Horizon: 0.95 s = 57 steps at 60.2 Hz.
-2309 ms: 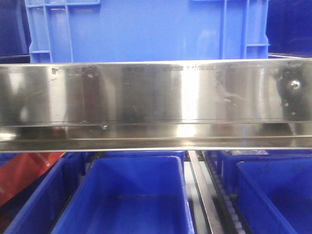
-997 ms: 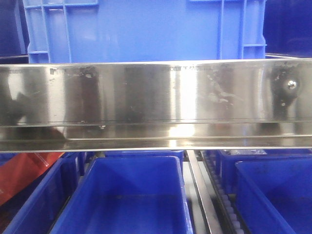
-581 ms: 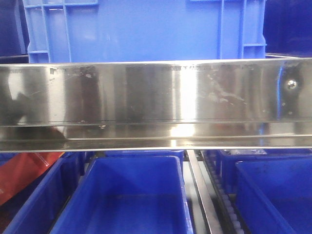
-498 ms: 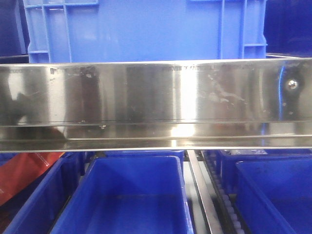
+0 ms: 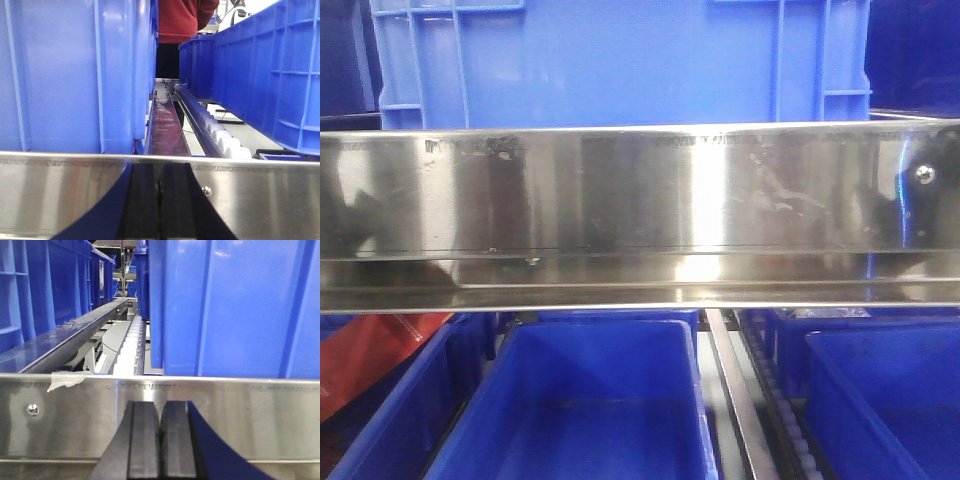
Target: Place cylindrical capacitor in blue bin on shelf
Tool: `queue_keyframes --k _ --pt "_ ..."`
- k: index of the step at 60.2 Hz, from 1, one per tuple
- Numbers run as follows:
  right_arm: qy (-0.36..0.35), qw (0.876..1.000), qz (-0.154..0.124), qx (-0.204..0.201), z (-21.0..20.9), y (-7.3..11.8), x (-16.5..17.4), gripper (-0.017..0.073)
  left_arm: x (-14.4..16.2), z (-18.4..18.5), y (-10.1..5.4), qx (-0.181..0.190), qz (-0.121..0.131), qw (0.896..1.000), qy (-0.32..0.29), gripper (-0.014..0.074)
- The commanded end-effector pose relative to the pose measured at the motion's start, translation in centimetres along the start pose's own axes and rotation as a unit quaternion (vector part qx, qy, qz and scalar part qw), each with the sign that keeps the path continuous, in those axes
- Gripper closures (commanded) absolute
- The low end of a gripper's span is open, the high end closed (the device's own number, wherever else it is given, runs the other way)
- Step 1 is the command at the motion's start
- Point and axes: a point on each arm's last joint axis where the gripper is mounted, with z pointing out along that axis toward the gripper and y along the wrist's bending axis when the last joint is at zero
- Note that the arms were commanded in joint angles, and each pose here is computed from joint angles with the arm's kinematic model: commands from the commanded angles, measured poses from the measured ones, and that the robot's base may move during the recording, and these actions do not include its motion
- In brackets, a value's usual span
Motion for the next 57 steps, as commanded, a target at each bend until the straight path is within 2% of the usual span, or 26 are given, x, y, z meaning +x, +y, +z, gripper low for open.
queue_keyframes --k 1,57 --pt "-0.015 1.000 -0.003 0.004 -0.02 -0.06 -0.21 0.0713 -0.23 -0.05 0.02 -0.001 -0.002 1.000 -0.012 0.0704" --pt "-0.015 1.000 -0.003 0.004 -0.02 -0.06 -0.21 0.0713 -0.23 -0.05 0.02 -0.001 -0.002 1.000 -0.012 0.0704"
